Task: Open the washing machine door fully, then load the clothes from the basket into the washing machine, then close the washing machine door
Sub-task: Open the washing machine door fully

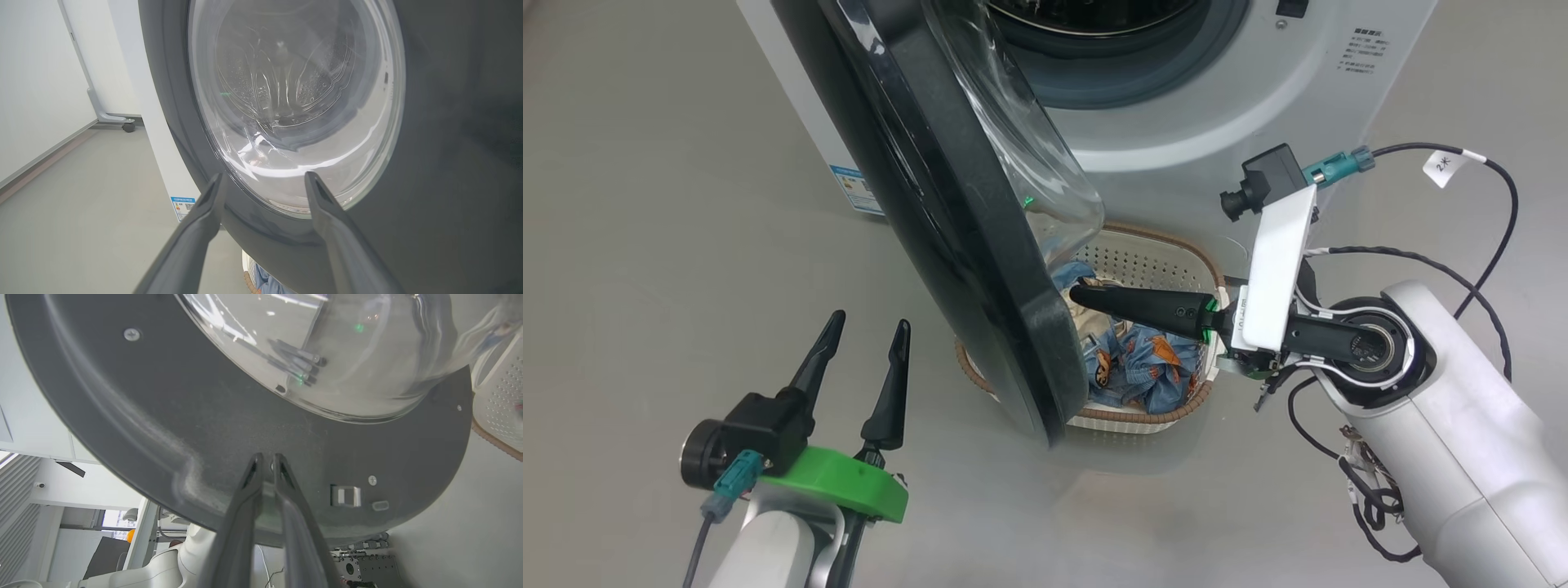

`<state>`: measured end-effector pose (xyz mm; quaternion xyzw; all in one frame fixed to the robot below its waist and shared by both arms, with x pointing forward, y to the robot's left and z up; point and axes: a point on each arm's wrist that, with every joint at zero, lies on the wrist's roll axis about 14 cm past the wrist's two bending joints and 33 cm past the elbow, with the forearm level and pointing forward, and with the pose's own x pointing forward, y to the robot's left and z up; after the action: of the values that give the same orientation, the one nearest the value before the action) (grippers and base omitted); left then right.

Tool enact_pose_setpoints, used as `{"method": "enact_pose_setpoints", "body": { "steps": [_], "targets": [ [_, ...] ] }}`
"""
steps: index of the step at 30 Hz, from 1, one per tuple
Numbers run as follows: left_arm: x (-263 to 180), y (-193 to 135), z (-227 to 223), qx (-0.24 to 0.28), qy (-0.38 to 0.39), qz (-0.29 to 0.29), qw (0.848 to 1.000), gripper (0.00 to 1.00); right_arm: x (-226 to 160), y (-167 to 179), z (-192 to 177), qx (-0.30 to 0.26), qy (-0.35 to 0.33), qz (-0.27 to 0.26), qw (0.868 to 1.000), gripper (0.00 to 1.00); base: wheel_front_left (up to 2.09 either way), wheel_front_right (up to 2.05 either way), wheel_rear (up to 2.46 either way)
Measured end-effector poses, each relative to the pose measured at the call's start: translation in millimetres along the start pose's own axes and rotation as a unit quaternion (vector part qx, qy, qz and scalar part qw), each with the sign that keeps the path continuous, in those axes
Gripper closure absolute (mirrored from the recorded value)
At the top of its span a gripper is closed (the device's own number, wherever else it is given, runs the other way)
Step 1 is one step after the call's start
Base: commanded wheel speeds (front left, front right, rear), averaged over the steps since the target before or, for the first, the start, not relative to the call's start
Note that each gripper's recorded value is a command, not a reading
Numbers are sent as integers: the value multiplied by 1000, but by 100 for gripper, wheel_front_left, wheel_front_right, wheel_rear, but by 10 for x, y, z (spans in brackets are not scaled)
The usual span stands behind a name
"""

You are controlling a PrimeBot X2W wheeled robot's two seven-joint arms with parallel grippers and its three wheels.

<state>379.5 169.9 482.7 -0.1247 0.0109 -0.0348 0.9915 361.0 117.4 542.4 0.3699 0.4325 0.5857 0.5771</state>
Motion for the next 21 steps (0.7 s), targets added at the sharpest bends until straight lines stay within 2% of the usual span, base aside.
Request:
{"method": "enact_pose_setpoints", "body": {
  "steps": [1,2,3,11,21],
  "targets": [
    [-6,4,-11,1,2,0,1000,0,-23,-20,-3,1,-4,-4,1000,40,0,0,0],
    [-11,10,-18,0,3,0,1000,0,-49,-47,-11,5,-8,-9,1000,7,0,0,0],
    [-15,14,-24,0,4,-1,1000,0,-78,-77,-18,9,-14,-14,1000,0,0,0,0],
    [-56,9,-89,-4,15,-7,1000,0,-426,-337,-10,15,-76,-77,994,0,0,0,0],
    [-58,-54,-95,1,17,-24,1000,0,-888,-549,-10,24,-164,-136,977,0,0,0,0]
  ]
}}
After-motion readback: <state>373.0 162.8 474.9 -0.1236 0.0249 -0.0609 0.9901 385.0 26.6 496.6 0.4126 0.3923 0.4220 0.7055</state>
